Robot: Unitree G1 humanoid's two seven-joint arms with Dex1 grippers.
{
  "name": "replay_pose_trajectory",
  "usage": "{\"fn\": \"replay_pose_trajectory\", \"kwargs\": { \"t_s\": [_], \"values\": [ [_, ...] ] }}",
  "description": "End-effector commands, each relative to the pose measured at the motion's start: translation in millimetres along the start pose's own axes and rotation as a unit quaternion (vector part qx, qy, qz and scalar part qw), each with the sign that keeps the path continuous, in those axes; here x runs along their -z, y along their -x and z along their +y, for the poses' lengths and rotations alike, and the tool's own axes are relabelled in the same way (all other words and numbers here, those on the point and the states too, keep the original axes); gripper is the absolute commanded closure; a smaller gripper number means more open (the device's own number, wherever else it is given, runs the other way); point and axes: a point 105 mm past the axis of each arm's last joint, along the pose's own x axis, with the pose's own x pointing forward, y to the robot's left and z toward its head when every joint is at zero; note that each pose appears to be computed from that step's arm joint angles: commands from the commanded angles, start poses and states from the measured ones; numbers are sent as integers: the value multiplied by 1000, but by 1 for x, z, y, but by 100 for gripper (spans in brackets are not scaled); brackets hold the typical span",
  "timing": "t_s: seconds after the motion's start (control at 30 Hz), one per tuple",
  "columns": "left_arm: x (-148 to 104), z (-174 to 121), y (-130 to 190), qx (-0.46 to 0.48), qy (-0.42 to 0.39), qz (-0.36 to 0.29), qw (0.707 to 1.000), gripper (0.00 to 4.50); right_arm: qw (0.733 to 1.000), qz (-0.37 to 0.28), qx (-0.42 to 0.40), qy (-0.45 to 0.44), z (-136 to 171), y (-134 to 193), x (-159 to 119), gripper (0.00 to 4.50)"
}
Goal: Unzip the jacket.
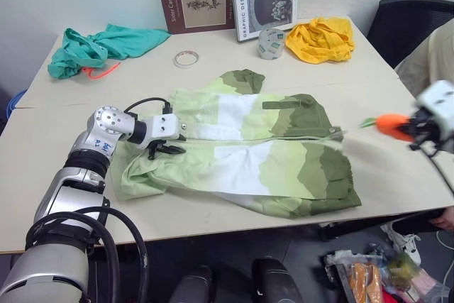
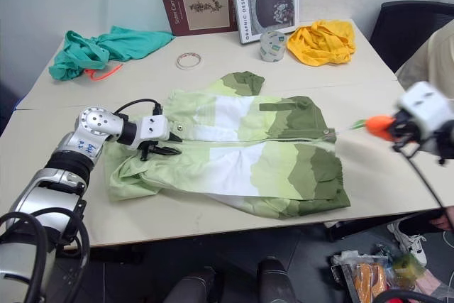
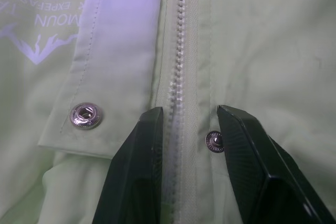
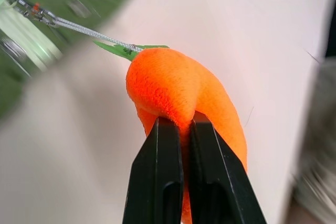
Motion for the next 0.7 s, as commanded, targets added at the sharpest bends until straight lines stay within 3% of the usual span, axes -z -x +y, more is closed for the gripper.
{"fn": "replay_pose_trajectory", "kwargs": {
  "t_s": [0.03,0.13,0.27,0.4,0.53,0.7],
  "values": [
    [32,-18,2,18,29,51,998,280,997,-8,81,15,-38,29,2,448],
    [16,-12,1,14,30,11,999,280,996,-80,0,-39,-1,3,-26,448],
    [-2,-5,2,12,36,-25,999,280,984,-149,-93,-39,49,-28,-61,448],
    [-30,-5,15,49,83,-99,990,280,966,-170,-188,-55,87,-37,-77,448],
    [-66,-8,57,85,146,-192,967,193,953,-148,-261,-33,100,-23,-70,335],
    [-78,-27,120,93,181,-202,958,46,930,-142,-338,-22,101,20,-61,166]
  ]
}}
